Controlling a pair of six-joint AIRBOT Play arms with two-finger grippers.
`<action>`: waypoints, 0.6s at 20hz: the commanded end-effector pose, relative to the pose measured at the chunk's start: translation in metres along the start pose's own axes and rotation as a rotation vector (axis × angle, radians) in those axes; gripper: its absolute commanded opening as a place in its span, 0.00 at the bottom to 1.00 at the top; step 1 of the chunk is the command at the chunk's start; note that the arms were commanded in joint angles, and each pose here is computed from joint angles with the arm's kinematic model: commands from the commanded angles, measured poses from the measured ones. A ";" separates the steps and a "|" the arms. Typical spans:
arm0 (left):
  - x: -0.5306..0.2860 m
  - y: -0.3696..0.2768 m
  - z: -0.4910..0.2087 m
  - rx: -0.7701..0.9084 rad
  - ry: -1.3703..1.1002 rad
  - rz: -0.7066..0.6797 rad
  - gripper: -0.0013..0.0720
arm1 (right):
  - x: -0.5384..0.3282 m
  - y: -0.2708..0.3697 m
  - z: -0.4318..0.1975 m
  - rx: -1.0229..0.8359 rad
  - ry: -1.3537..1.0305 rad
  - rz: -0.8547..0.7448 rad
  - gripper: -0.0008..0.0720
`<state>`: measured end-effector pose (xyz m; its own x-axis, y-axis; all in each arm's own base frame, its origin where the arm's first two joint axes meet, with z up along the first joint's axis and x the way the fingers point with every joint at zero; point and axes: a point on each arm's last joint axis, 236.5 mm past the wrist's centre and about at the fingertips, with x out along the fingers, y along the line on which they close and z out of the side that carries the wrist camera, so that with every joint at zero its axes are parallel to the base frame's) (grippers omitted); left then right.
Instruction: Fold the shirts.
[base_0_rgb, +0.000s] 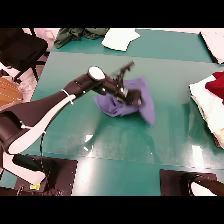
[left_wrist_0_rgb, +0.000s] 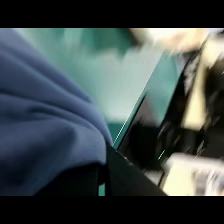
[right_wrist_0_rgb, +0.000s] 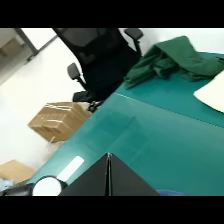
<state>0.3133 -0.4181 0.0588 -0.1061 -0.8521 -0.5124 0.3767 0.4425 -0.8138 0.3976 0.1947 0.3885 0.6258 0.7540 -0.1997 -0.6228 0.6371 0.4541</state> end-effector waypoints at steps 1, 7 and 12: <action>-0.038 0.086 -0.104 0.089 0.454 0.479 0.05 | -0.035 -0.034 0.000 0.045 0.022 -0.093 0.03; -0.223 0.154 -0.073 0.056 0.284 1.116 0.05 | -0.023 -0.094 -0.080 0.273 0.210 -0.165 0.03; -0.243 0.146 -0.065 -0.058 0.132 0.980 0.05 | 0.041 -0.113 -0.230 0.456 0.464 -0.153 0.38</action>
<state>0.3293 -0.1402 0.0363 0.0978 -0.0255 -0.9949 0.3734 0.9276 0.0129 0.3982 0.1656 0.2070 0.4591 0.7178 -0.5234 -0.2957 0.6790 0.6719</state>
